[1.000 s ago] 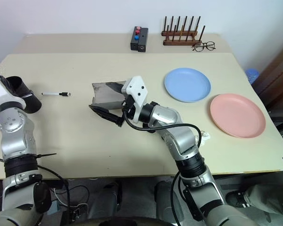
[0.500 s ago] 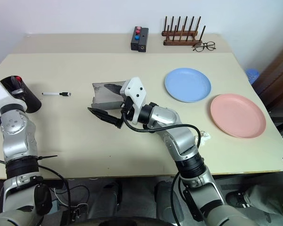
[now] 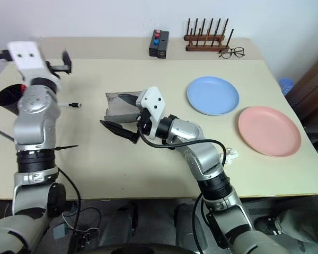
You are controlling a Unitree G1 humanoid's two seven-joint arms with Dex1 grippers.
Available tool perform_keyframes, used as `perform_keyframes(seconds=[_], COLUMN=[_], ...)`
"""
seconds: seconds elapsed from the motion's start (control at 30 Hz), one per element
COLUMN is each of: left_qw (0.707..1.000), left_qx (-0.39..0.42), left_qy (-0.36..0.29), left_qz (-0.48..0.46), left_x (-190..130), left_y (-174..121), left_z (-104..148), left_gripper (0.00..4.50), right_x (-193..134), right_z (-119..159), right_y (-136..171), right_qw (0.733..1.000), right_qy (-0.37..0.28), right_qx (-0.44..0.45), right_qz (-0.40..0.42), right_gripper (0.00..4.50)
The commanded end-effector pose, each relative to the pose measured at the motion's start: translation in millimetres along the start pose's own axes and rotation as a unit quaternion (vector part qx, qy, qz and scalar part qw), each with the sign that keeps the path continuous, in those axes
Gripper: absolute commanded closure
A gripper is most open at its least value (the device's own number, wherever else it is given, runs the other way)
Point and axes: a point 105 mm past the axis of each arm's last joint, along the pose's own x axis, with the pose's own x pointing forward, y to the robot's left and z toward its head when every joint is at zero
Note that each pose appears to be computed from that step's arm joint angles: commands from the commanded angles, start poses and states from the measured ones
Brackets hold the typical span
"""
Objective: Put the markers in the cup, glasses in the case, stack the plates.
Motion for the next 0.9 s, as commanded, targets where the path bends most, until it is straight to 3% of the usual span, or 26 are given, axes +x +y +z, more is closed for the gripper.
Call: perform_keyframes(seconds=[0.03,0.1,0.23,0.43,0.67,0.9], left_qw=[0.989,0.980,0.961,0.932,0.916,0.898], left_qx=[-0.054,-0.036,-0.078,-0.088,-0.125,-0.162], left_qy=[0.121,0.158,0.233,0.313,0.339,0.357], left_qz=[0.065,0.117,0.128,0.159,0.176,0.197], left_x=[5.1,6.8,10.5,13.9,16.9,16.5], left_y=[2.8,10.2,6.0,7.6,8.8,13.3], left_z=[-33.4,-46.8,-71.8,-95.5,-103.4,-110.2], left_gripper=[0.01,0.01,0.01,0.01,0.01,0.01], right_x=[-0.1,-1.8,-4.5,-22.1,-40.1,-45.1], right_z=[12.1,10.9,10.6,5.5,-2.7,-10.3], right_y=[-2.8,-2.7,0.1,21.2,3.7,1.8], right_qw=[1.000,1.000,1.000,0.994,0.987,0.984], right_qy=[-0.021,-0.020,-0.018,0.042,0.106,0.123], right_qx=[-0.017,-0.017,-0.012,-0.034,-0.083,-0.093], right_qz=[-0.007,-0.010,-0.005,0.098,0.089,0.085], right_gripper=[0.00,0.00,0.00,0.00,0.00,0.00])
